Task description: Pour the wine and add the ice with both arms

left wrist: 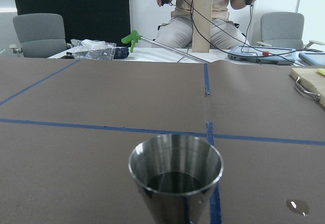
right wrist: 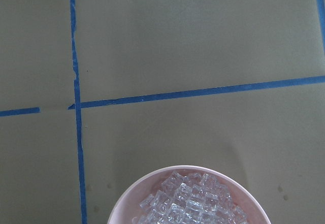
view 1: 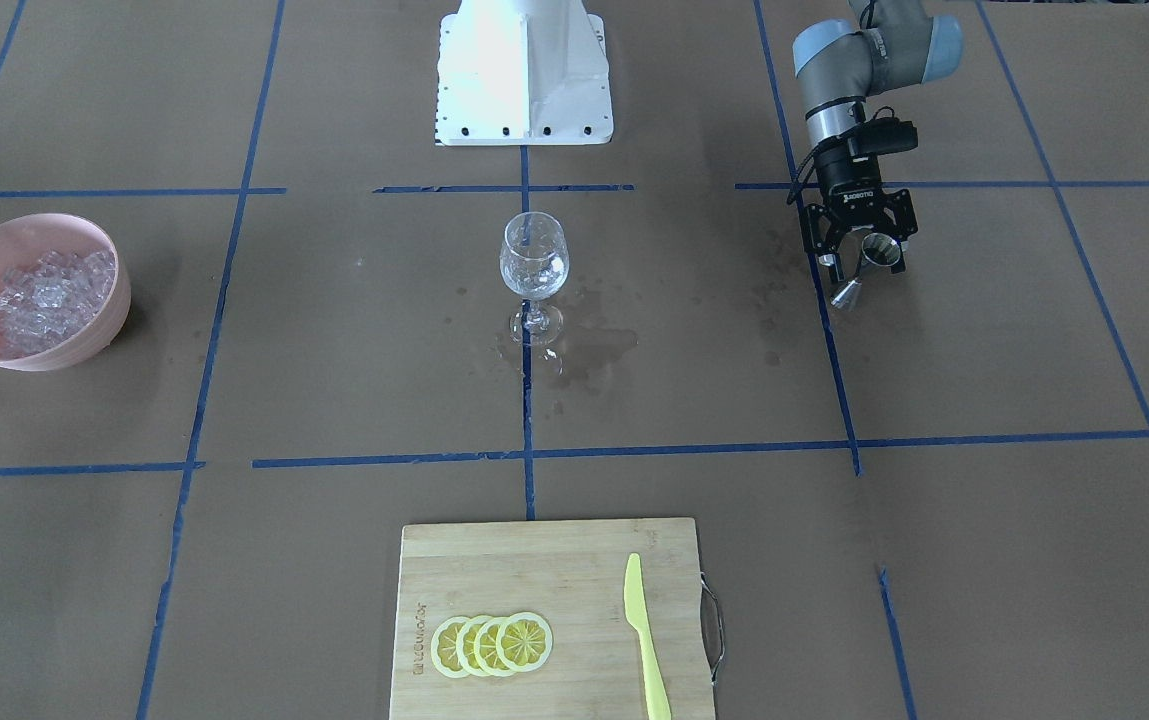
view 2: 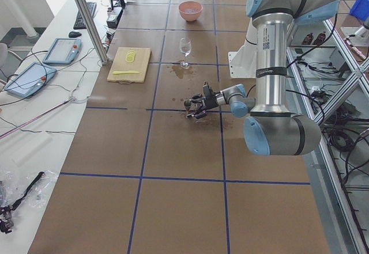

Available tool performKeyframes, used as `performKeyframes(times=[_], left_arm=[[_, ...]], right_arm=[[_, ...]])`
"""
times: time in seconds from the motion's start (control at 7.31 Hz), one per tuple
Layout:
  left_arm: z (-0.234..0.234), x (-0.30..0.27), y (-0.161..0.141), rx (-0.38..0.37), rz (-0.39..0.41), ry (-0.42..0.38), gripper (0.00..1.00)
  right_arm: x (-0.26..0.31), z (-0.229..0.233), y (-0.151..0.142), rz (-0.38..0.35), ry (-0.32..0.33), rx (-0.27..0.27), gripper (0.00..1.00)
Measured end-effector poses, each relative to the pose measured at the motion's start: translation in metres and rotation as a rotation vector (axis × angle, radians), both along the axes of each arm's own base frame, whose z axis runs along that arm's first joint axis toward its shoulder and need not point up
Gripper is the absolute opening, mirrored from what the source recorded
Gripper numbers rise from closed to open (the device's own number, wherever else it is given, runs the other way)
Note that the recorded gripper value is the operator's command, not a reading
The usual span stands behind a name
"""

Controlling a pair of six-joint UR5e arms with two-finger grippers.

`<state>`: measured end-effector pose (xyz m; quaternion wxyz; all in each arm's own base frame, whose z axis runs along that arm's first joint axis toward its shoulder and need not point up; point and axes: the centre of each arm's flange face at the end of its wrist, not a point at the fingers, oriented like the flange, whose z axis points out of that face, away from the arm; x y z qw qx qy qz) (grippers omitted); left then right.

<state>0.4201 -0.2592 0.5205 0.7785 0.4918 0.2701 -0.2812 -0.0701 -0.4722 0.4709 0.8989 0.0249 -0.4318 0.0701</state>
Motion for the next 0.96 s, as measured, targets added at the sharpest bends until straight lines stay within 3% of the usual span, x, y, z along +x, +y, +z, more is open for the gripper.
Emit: performKeyframes(times=[0.41,0.96], left_arm=[[0.002,0.004,-0.005,0.0,-0.01,-0.002,0.74],[0.002,0.018,-0.007,0.0,-0.014,0.006,0.4]], right_arm=[[-0.001,0.003,0.001,-0.001,0.006,-0.004,1.0],[-0.001,0.004,0.002,-0.001,0.008,-0.006,1.0]])
